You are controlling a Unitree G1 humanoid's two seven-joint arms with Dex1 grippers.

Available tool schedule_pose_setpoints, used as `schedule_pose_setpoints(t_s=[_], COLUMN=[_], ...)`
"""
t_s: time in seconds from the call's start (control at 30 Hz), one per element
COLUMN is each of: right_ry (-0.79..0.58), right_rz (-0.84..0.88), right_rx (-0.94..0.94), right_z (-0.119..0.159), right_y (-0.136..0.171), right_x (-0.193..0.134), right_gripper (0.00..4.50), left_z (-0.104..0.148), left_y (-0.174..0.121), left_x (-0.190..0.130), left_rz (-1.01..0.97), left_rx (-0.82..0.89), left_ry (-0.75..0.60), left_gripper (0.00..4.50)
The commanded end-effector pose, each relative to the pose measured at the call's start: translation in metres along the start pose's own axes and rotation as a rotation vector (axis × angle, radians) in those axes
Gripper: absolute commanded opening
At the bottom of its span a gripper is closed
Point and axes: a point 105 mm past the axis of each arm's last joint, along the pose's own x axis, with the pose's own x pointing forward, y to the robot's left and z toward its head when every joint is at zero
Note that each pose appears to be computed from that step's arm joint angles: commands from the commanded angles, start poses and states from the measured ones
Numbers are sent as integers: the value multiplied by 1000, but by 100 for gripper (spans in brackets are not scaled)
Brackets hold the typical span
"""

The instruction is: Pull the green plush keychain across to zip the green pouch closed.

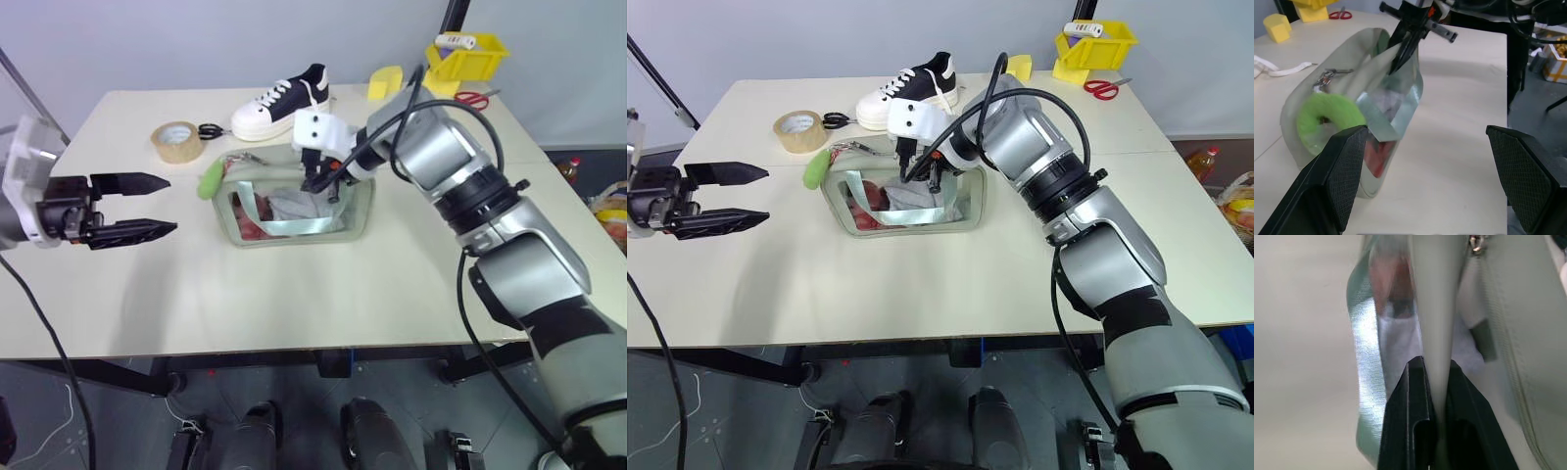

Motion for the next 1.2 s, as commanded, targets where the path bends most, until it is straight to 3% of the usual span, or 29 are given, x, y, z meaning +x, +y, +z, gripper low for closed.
schedule_pose_setpoints(t_s=[0.03,0.27,0.47,0.7,0.73,0.8,0.97,1.0,1.2], right_ry=[-96,-95,-77,-91,-89,-86,-84,-87,-130], right_rz=[-26,34,59,67,69,74,68,58,41], right_rx=[-58,-69,-66,-10,2,25,62,68,76], right_z=[41,39,21,24,24,24,22,22,22], right_y=[2,38,64,83,86,90,90,87,70], right_x=[-31,-43,-30,-22,-21,-22,-28,-33,-63], right_gripper=[3,3,3,3,76,157,425,441,441], left_z=[12,20,21,22,22,22,22,22,8], left_y=[-1,1,1,1,2,2,1,1,-5], left_x=[-4,-1,-1,-1,-1,-1,2,2,0], left_rz=[14,-1,-8,-16,-16,-20,-32,-32,-68], left_rx=[56,54,48,46,46,46,48,49,17], left_ry=[-18,-62,-65,-53,-53,-51,-45,-44,19], left_gripper=[414,414,414,414,414,414,414,414,414])
